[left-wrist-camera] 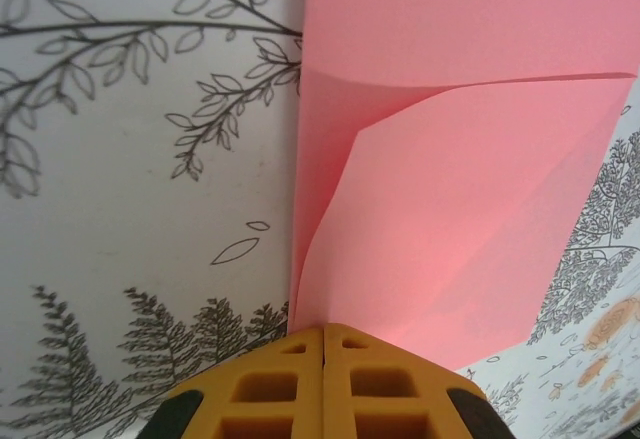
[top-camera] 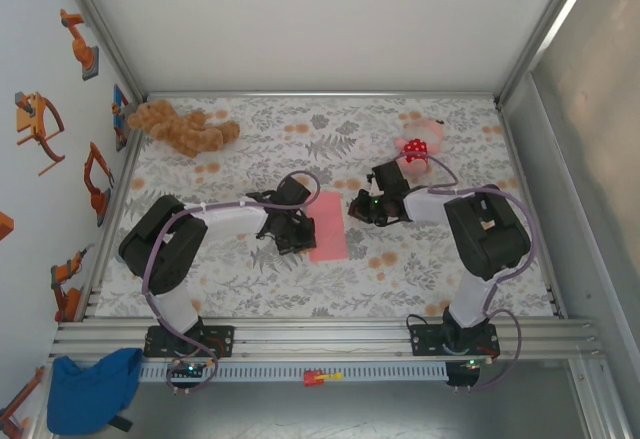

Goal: Fold a paper plane with a square sheet of paper (pick it up from the middle)
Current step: Fold the triangle a second time at the center of the table.

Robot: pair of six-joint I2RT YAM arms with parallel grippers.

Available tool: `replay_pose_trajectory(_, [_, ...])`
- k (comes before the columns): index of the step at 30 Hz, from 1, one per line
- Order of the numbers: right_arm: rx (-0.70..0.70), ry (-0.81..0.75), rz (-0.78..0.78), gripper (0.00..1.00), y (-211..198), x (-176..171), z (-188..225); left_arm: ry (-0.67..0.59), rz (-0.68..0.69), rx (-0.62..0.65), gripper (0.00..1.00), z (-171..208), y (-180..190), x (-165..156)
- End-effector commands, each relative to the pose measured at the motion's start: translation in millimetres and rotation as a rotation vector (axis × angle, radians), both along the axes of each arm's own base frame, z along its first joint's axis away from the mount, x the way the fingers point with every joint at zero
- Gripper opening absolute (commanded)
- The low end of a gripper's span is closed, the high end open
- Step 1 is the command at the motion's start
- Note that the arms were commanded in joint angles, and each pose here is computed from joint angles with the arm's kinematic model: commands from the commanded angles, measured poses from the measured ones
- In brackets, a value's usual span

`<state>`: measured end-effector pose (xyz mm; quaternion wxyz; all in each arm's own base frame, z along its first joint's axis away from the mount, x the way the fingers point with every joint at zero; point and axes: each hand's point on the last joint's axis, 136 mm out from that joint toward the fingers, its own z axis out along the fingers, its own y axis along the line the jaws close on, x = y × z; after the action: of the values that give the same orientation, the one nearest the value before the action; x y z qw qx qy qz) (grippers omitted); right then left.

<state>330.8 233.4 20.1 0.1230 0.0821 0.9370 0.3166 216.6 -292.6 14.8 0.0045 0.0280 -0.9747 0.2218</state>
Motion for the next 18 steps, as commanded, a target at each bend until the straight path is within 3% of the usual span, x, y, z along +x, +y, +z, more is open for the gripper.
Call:
replay_pose_trajectory(1, [-0.037, -0.076, -0.044, 0.03, -13.0, 7.5, 25.9, -0.074, -0.021, -0.023, 0.07, 32.2, -6.5, 12.9])
replay_pose_trajectory(5, [0.043, -0.066, -0.076, 0.19, -11.1, -4.5, 39.2, -0.174, 0.006, -0.118, 0.23, 61.0, -20.7, 33.8])
replay_pose_trajectory(8, [0.106, -0.024, -0.09, 0.31, -6.7, -16.2, 38.9, -0.178, 0.026, -0.127, 0.28, 55.6, -19.5, 40.3])
replay_pose_trajectory(10, [0.135, -0.006, -0.083, 0.49, -1.4, -23.7, 38.5, -0.164, 0.037, -0.132, 0.29, 49.4, -19.9, 43.0])
replay_pose_trajectory(15, [0.125, 0.03, -0.071, 0.51, 8.1, -39.5, 30.1, -0.146, 0.063, -0.141, 0.29, 35.2, -22.5, 49.4])
replay_pose_trajectory(18, [0.121, 0.038, -0.071, 0.47, 13.6, -44.7, 26.3, -0.143, 0.082, -0.127, 0.29, 27.4, -18.9, 52.7])
